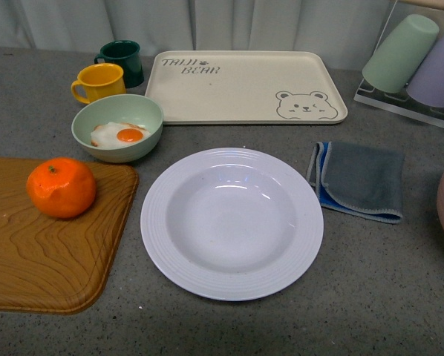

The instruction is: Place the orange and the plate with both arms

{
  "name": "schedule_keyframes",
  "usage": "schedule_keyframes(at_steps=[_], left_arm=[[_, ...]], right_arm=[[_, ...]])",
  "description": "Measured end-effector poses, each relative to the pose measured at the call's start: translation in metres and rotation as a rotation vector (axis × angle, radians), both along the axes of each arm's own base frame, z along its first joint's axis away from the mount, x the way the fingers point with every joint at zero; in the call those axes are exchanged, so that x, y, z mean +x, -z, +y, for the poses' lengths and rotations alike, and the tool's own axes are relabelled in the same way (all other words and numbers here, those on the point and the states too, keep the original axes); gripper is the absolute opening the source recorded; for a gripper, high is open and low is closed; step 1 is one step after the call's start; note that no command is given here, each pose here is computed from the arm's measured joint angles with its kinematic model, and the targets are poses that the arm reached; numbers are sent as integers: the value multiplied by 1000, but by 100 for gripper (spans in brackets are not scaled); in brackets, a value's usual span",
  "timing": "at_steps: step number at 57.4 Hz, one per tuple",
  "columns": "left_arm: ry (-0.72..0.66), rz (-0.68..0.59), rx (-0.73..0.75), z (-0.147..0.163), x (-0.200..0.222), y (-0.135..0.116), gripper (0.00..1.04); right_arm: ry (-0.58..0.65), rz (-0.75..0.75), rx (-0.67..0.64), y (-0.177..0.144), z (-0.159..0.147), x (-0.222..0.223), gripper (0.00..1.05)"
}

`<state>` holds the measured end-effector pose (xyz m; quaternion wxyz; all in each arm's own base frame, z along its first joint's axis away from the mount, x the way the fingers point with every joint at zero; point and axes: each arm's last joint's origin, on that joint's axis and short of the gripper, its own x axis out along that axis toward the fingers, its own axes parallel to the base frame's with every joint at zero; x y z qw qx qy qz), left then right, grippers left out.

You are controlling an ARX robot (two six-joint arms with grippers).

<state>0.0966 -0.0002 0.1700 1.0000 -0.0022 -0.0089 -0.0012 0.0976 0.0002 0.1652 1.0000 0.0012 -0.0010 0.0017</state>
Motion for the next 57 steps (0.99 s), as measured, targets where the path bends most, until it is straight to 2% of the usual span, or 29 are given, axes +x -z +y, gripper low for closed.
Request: schedule_keyframes(at_steps=[46, 52, 57], left_arm=[[-1, 0, 0, 0, 0, 0, 98], [-132, 273, -78, 1, 6, 5, 98], [-113, 377, -138, 0, 22, 7, 98]], right_arm=[[0, 0, 0, 0, 0, 0, 95], [0, 0, 0, 0, 0, 0, 95], [0, 0, 0, 0, 0, 0, 95]])
